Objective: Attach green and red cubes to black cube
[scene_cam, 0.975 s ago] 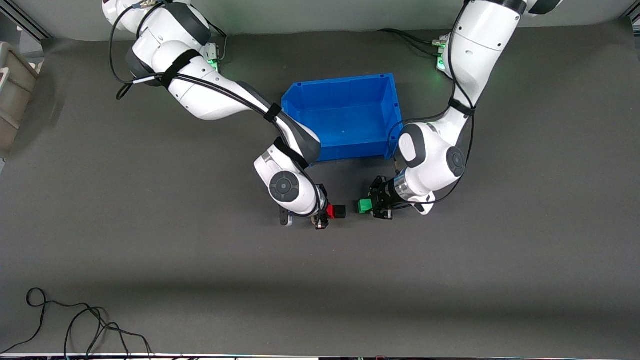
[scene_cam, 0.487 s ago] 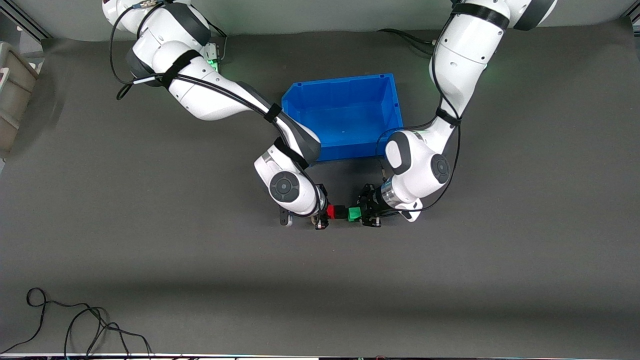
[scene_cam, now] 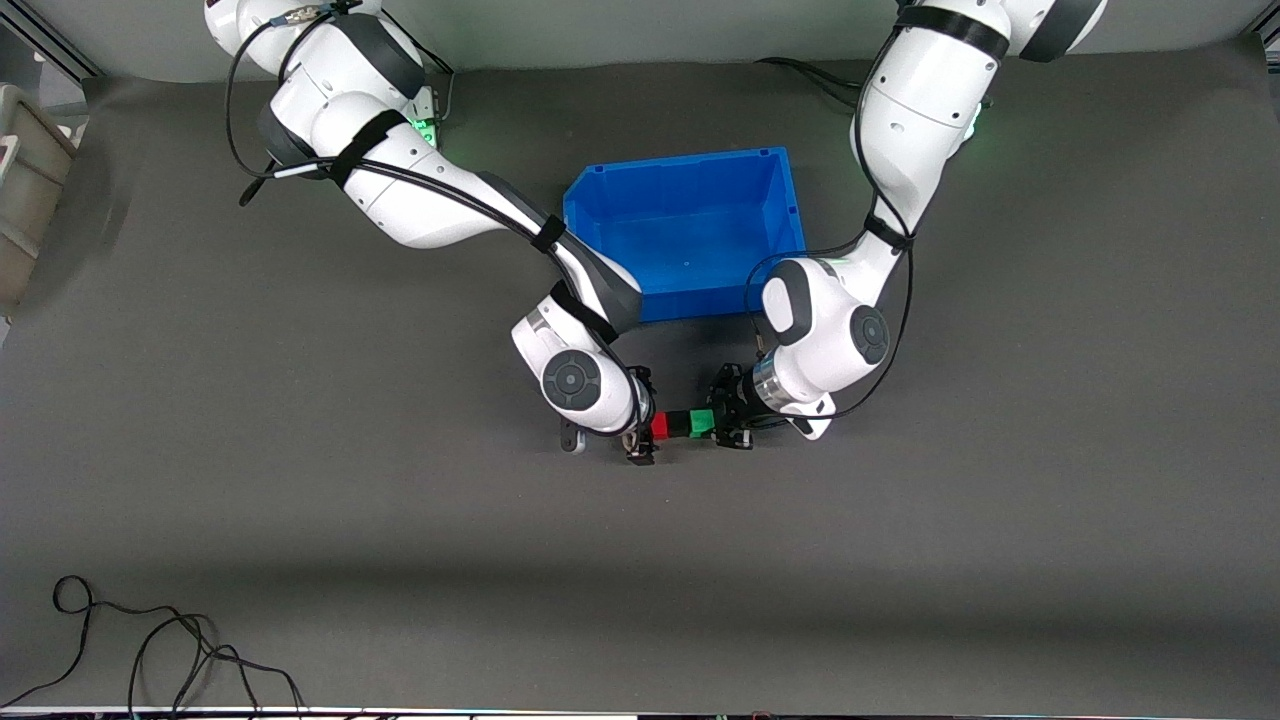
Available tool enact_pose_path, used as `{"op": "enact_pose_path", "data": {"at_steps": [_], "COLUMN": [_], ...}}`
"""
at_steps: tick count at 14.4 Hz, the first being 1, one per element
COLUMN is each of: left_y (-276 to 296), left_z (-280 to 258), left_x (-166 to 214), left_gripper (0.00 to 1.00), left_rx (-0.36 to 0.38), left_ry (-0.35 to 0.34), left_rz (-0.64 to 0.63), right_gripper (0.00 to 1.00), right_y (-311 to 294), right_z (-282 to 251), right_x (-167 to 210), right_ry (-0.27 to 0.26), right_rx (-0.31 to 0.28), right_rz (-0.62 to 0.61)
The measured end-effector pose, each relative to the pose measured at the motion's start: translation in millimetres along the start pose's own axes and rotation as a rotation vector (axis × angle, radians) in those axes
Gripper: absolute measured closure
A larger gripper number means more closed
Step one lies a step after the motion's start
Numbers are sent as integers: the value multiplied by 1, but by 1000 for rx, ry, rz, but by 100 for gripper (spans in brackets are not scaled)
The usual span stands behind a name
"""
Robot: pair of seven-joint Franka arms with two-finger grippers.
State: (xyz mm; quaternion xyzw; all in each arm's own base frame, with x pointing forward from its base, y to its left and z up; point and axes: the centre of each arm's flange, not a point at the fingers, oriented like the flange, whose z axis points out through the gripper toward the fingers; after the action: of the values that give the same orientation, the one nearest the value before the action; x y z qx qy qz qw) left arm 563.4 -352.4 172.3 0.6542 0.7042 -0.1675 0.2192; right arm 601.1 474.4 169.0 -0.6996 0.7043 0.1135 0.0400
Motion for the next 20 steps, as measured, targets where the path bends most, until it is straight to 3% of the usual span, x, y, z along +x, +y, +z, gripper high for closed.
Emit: {"op": "enact_pose_path", "data": {"at_steps": [3, 6, 8, 10, 13, 16, 20], "left_y": [-2, 7, 25, 49, 81, 96, 95], "left_z": [3, -4, -22, -59, -139, -226, -353], "left_x": [1, 5, 14, 32, 77, 139, 205], "left_gripper": [52, 18, 0, 0, 0, 0, 0], "left_rx": [4, -13, -7, 50, 165, 285, 397], "left_ry": [3, 11, 20, 47, 91, 122, 119], "left_rz": [1, 4, 14, 53, 159, 329, 589], "right_gripper": [0, 0, 0, 0, 0, 0, 0], "right_y": [-5, -17, -17, -14, -7, 16, 49], "right_z": [-10, -59, -100, -130, -184, -250, -325], "right_x": [-2, -3, 0, 24, 95, 157, 222], "right_ry": [-9, -19, -5, 33, 99, 172, 264], "right_rx": [18, 86, 124, 132, 133, 151, 67], "right_rz": [2, 0, -19, -94, -259, -496, -749]}}
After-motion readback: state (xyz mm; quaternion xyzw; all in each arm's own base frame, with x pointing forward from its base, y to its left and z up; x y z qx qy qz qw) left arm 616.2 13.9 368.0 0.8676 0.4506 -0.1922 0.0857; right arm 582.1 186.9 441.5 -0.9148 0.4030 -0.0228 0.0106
